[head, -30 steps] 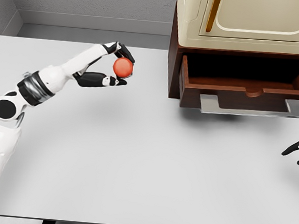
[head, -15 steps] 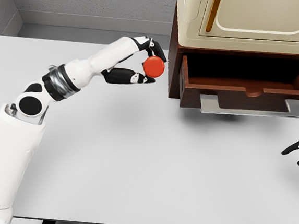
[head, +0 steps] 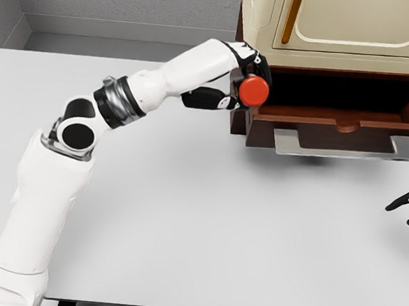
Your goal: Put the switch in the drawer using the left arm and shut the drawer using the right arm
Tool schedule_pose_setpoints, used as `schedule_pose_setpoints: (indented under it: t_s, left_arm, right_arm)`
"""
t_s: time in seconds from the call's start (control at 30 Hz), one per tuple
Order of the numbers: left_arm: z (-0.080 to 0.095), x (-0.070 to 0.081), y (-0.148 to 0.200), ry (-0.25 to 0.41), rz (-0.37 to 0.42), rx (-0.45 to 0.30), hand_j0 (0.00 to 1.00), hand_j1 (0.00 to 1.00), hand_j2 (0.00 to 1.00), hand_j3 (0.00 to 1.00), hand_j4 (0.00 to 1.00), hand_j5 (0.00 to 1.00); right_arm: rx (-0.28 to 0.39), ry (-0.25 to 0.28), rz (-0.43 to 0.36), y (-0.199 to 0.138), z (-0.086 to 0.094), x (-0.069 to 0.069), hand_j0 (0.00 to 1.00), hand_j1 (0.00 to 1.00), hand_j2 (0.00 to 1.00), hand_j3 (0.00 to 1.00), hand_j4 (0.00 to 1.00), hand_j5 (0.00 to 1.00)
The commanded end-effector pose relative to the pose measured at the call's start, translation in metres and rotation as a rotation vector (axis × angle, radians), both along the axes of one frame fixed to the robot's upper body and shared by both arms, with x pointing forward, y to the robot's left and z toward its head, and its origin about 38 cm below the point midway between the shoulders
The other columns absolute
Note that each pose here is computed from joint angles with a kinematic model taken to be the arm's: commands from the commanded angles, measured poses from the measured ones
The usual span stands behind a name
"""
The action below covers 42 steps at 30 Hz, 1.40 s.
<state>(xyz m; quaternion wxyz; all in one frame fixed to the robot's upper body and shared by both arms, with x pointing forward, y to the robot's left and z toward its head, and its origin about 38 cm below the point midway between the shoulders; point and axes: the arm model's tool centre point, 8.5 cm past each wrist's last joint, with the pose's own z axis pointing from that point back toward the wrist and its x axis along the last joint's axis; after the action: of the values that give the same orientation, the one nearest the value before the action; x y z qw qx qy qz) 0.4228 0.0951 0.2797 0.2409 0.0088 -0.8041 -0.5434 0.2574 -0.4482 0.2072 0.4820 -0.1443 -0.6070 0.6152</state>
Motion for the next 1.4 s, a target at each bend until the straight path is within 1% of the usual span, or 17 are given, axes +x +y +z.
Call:
schedule_pose_setpoints:
  t_s: [0.0, 0.07, 0.17, 0.27, 0.33, 0.43, 0.5, 0.6, 0.63, 0.67, 0.77, 0.8, 0.87, 0.97, 1.1, 1.27, 1.37]
  left_arm:
    - [-0.001, -0.001, -0.011, -0.004, -0.005, 0.013, 0.28, 0.28, 0.28, 0.28, 0.28, 0.28]
    - [0.001, -0.001, -0.019, -0.021, -0.006, 0.032, 0.28, 0.28, 0.28, 0.28, 0.28, 0.28]
    - [0.005, -0.002, -0.03, -0.038, -0.004, 0.039, 0.27, 0.27, 0.27, 0.27, 0.27, 0.27]
    - [0.005, -0.001, -0.035, -0.043, -0.01, 0.054, 0.27, 0.27, 0.27, 0.27, 0.27, 0.27]
    - [0.005, 0.006, -0.035, -0.035, -0.003, 0.064, 0.27, 0.27, 0.27, 0.27, 0.27, 0.27]
    - [0.006, 0.011, -0.036, -0.034, 0.0, 0.074, 0.27, 0.27, 0.27, 0.27, 0.27, 0.27]
    - [0.003, 0.019, -0.036, -0.03, 0.023, 0.11, 0.27, 0.27, 0.27, 0.27, 0.27, 0.27]
    - [-0.003, 0.025, -0.043, -0.019, 0.016, 0.147, 0.27, 0.27, 0.27, 0.27, 0.27, 0.27]
    - [-0.002, 0.026, -0.043, -0.019, 0.019, 0.15, 0.27, 0.27, 0.27, 0.27, 0.27, 0.27]
    - [-0.003, 0.026, -0.046, -0.027, 0.019, 0.169, 0.26, 0.26, 0.26, 0.26, 0.26, 0.26]
    - [-0.002, 0.026, -0.049, -0.035, 0.014, 0.18, 0.26, 0.26, 0.26, 0.26, 0.26, 0.26]
    - [0.001, 0.026, -0.05, -0.043, 0.012, 0.181, 0.26, 0.26, 0.26, 0.26, 0.26, 0.26]
    - [0.002, 0.03, -0.053, -0.041, 0.009, 0.195, 0.26, 0.26, 0.26, 0.26, 0.26, 0.26]
    - [0.007, 0.032, -0.054, -0.054, 0.011, 0.204, 0.26, 0.26, 0.26, 0.26, 0.26, 0.26]
    - [0.005, 0.041, -0.057, -0.044, 0.018, 0.238, 0.26, 0.26, 0.26, 0.26, 0.26, 0.26]
    - [0.005, 0.044, -0.061, -0.045, 0.014, 0.255, 0.26, 0.26, 0.26, 0.26, 0.26, 0.26]
    - [0.009, 0.045, -0.065, -0.055, 0.004, 0.268, 0.26, 0.26, 0.26, 0.26, 0.26, 0.26]
  right_arm:
    - [0.007, 0.0, -0.002, 0.0, 0.001, 0.0, 0.6, 0.6, 0.6, 0.6, 0.6, 0.6]
    - [0.007, -0.001, -0.001, 0.0, 0.001, 0.0, 0.59, 0.59, 0.59, 0.59, 0.59, 0.59]
    - [0.007, 0.001, -0.001, 0.0, 0.001, 0.0, 0.59, 0.59, 0.59, 0.59, 0.59, 0.59]
    - [0.007, 0.002, -0.002, 0.0, 0.0, 0.0, 0.6, 0.6, 0.6, 0.6, 0.6, 0.6]
    - [0.007, 0.003, -0.001, 0.0, 0.0, 0.0, 0.6, 0.6, 0.6, 0.6, 0.6, 0.6]
    - [0.005, 0.002, -0.002, 0.0, 0.001, 0.0, 0.6, 0.6, 0.6, 0.6, 0.6, 0.6]
    - [0.005, 0.002, -0.002, 0.0, 0.001, 0.0, 0.6, 0.6, 0.6, 0.6, 0.6, 0.6]
    - [0.003, -0.006, -0.007, -0.002, 0.003, 0.0, 0.6, 0.6, 0.6, 0.6, 0.6, 0.6]
    - [0.002, -0.007, -0.007, -0.002, 0.004, 0.0, 0.6, 0.6, 0.6, 0.6, 0.6, 0.6]
    - [0.002, -0.007, -0.007, -0.002, 0.004, 0.0, 0.6, 0.6, 0.6, 0.6, 0.6, 0.6]
    - [0.002, -0.008, -0.006, -0.002, 0.004, 0.0, 0.6, 0.6, 0.6, 0.6, 0.6, 0.6]
    - [0.002, -0.008, -0.006, -0.002, 0.004, 0.0, 0.6, 0.6, 0.6, 0.6, 0.6, 0.6]
    - [0.002, -0.009, -0.009, -0.003, 0.004, 0.0, 0.6, 0.6, 0.6, 0.6, 0.6, 0.6]
    - [0.001, -0.011, -0.01, -0.003, 0.005, 0.0, 0.6, 0.6, 0.6, 0.6, 0.6, 0.6]
    - [0.001, -0.012, -0.009, -0.003, 0.005, 0.0, 0.6, 0.6, 0.6, 0.6, 0.6, 0.6]
    - [0.001, -0.012, -0.011, -0.003, 0.005, 0.0, 0.62, 0.62, 0.62, 0.62, 0.62, 0.62]
    - [0.001, -0.013, -0.009, -0.003, 0.006, 0.0, 0.61, 0.61, 0.61, 0.61, 0.61, 0.61]
